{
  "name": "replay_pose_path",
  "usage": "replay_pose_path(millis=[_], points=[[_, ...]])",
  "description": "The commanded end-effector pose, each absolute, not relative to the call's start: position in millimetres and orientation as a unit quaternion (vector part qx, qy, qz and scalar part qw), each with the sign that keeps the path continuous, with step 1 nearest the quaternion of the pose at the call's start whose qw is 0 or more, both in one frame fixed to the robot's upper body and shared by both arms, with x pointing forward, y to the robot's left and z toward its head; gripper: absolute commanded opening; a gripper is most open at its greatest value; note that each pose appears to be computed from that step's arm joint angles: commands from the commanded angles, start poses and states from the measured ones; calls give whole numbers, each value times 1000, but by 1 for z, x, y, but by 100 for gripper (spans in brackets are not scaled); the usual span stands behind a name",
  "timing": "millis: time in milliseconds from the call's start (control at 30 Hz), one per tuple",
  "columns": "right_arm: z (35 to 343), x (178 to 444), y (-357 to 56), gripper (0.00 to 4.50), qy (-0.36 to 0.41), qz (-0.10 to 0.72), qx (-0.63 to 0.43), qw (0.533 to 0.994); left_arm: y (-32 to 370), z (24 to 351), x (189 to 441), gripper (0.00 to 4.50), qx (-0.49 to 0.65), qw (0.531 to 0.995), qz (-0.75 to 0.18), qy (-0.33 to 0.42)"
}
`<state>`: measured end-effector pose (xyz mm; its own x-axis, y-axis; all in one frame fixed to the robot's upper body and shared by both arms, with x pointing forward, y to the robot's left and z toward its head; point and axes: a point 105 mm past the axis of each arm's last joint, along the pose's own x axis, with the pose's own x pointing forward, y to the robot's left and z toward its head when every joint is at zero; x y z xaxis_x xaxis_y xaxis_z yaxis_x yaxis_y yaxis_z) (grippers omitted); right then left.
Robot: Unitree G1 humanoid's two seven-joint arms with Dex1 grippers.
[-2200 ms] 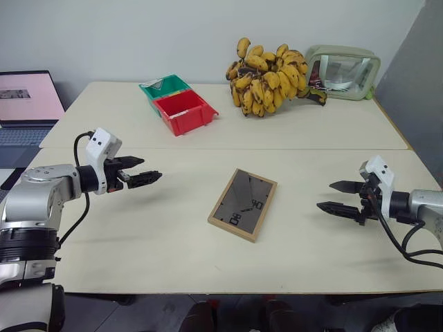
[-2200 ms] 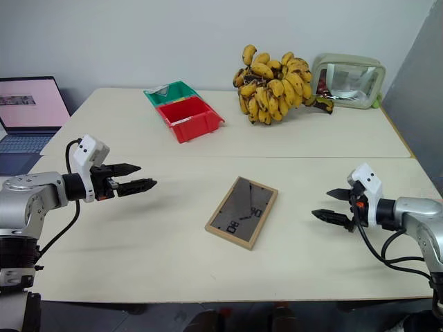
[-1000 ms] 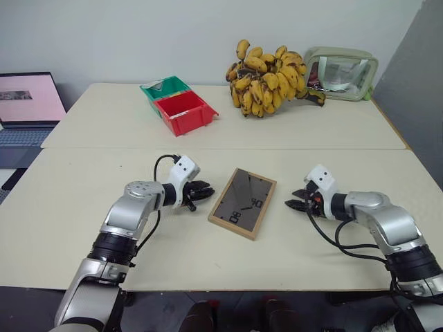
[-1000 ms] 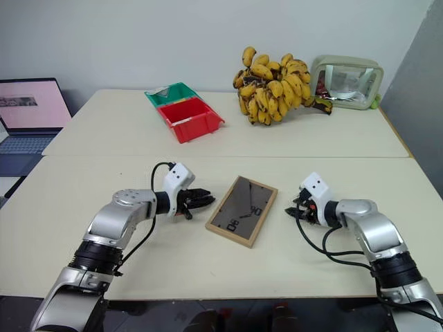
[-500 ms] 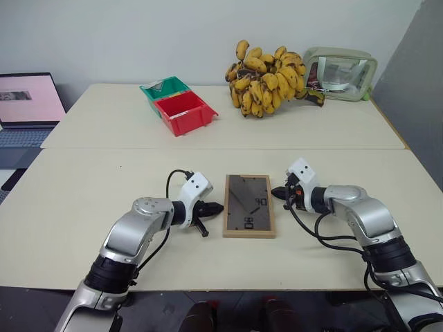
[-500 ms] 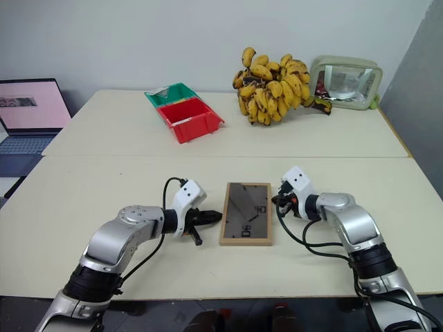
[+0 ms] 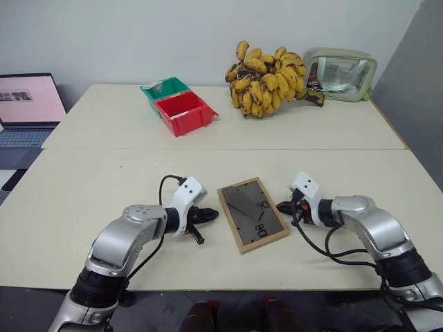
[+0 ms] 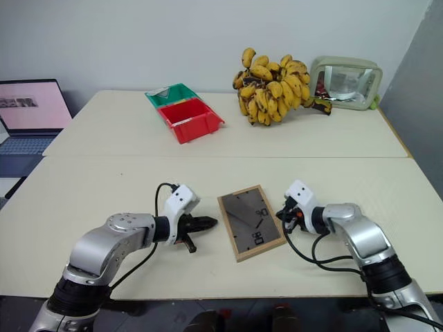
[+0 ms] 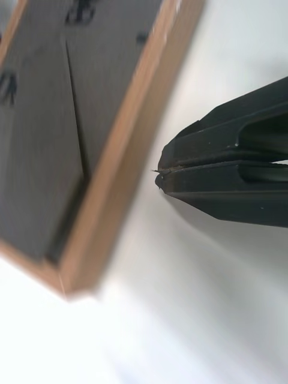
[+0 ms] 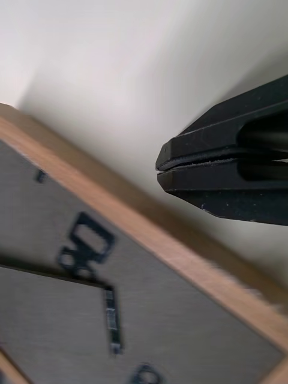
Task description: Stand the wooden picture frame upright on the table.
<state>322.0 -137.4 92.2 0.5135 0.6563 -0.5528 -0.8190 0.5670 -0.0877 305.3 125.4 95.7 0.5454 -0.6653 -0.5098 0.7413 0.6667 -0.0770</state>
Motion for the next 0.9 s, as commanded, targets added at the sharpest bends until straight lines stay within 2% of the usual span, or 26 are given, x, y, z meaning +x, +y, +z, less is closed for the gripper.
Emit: replay_pose_path(millis=[33, 233, 400, 567, 667, 700, 800, 900], points=[[103, 309, -128, 4, 225, 471, -142, 841, 117, 103, 320, 0, 60, 888, -392, 234], [108, 289, -109, 4, 224, 518, -113, 818, 100, 102, 335, 0, 47, 890, -395, 223], [103, 296, -120, 4, 232, 489, -121, 832, 96, 102, 338, 0, 42, 891, -395, 219], [100, 306, -137, 4, 236, 445, -136, 853, 131, 102, 330, 0, 62, 890, -386, 234], [99, 303, -141, 0, 236, 447, -142, 851, 159, 118, 315, 44, -24, 878, -404, 254], [98, 302, -142, 0, 237, 450, -144, 849, 165, 129, 306, 49, -81, 863, -419, 269], [93, 298, -145, 0, 241, 454, -153, 844, 181, 152, 281, 117, -230, 802, -449, 321], [88, 296, -143, 0, 243, 459, -158, 840, 193, 147, 274, 179, -317, 764, -438, 353]])
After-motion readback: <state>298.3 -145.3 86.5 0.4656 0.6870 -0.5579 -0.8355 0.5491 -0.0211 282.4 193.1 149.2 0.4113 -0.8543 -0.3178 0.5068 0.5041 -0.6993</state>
